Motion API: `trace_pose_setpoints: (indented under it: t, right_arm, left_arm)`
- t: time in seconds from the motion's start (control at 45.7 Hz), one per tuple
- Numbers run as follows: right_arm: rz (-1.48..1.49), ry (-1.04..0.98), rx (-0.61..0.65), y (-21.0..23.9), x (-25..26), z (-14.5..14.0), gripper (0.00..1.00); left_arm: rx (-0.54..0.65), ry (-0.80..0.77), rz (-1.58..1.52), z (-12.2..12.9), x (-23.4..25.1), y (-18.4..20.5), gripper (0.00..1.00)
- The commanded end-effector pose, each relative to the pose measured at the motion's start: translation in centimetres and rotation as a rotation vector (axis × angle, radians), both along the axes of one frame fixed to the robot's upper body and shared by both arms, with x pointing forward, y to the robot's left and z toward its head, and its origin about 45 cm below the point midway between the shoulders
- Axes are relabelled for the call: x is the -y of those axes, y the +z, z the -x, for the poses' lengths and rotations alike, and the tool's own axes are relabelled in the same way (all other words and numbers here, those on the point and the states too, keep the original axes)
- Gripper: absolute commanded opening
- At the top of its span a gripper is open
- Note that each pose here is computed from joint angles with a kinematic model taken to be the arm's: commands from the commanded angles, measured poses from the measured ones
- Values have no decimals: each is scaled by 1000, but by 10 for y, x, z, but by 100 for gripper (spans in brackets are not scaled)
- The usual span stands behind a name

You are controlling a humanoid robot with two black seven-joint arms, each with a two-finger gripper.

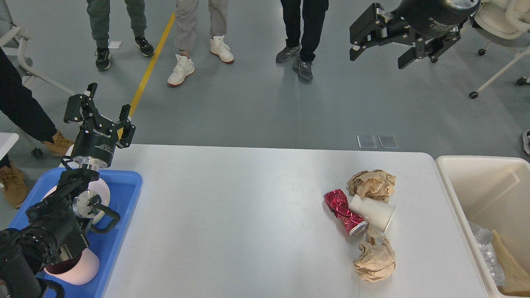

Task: Tidy desktop
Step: 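Swing the right gripper back over the crumpled brown paper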

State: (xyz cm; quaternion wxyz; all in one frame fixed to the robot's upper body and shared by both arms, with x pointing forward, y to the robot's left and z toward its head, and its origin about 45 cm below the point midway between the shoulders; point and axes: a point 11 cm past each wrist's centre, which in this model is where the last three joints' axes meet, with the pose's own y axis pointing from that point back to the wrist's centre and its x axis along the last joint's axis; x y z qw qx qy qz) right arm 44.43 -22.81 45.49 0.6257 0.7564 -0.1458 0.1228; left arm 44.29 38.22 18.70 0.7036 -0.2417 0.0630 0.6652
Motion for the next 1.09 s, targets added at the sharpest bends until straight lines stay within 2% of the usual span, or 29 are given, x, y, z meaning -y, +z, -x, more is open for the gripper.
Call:
trace_pose_setpoints:
  t: [0.0,0.066,0.153,0.372,0.503,0.7,1.072]
  right_arm:
    - [6,-60,-115,-59,28,0,100]
    - [3,-101,-182,-94,47,4,100]
    - [11,-160,-181,-136,70,5,100]
    - [53,-274,-78,-230,109,9,100]
    - [81,-324,-6,-271,127,16,100]
    - [72,-367,58,-304,135,18,100]
    - [9,-390,109,-350,110,18,100]
  left_arm:
    - [0,-1,0,0,0,0,96]
    - [1,-1,2,0,0,0,96]
    - [0,0,0,0,0,0,96]
    - [0,-2,1,0,1,0,96]
    - [0,-1,0,0,0,0,96]
    - [0,-2,1,0,1,0,96]
    - [0,-2,1,0,1,0,96]
